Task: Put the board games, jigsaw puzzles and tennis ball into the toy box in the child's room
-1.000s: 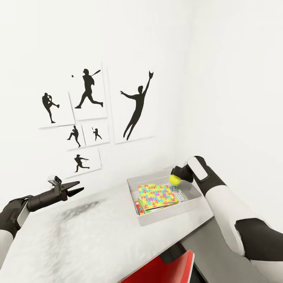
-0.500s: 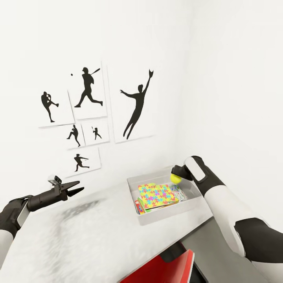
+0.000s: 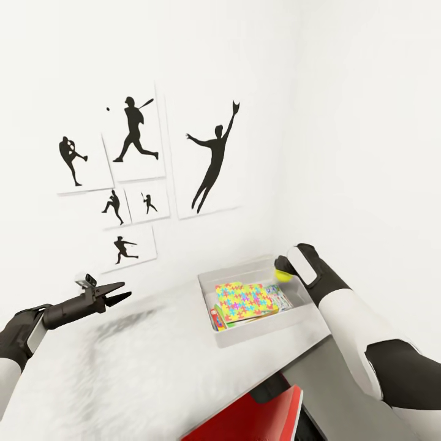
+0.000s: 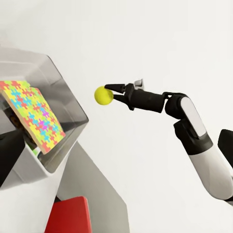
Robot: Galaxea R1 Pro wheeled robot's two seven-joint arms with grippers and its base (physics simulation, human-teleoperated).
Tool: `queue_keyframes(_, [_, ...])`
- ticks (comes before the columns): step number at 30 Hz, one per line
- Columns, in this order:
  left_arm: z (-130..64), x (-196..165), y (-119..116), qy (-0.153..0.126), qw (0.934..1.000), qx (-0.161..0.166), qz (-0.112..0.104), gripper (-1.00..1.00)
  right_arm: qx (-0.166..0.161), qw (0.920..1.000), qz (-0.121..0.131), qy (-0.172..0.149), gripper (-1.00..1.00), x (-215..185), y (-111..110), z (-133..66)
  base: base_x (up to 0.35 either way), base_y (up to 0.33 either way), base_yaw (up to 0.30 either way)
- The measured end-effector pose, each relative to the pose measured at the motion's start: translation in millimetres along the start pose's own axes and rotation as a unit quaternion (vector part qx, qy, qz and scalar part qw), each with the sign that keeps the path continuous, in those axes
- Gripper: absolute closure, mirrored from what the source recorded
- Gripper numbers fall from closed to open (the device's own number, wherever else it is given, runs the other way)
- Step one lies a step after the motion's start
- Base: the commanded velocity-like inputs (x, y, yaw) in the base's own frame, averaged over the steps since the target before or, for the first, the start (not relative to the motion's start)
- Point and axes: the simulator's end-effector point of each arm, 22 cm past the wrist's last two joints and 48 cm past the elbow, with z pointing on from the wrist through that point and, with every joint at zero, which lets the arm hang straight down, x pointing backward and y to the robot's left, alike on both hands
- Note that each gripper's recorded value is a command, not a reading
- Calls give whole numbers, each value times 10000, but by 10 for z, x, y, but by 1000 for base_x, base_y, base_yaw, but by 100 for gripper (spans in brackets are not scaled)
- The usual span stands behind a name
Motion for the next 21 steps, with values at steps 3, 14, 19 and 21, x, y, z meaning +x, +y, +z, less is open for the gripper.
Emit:
queue_keyframes(3, [1,10,27,5,10000,-11,-23,-100,34,10000,-31,-12,100,9,-11,28,0,0,0])
queue_keyframes(14, [5,47,125,29,9999,-57,-97,-100,57,9999,-66,59,100,90,-22,134,0,0,0])
queue_keyframes(19, [6,63,168,36,9999,-75,-128,-100,88,9999,-74,85,100,118,-46,182,0,0,0])
queue_keyframes(21, [7,71,186,42,9999,-83,-140,-100,131,9998,-71,112,100,138,-91,215,0,0,0])
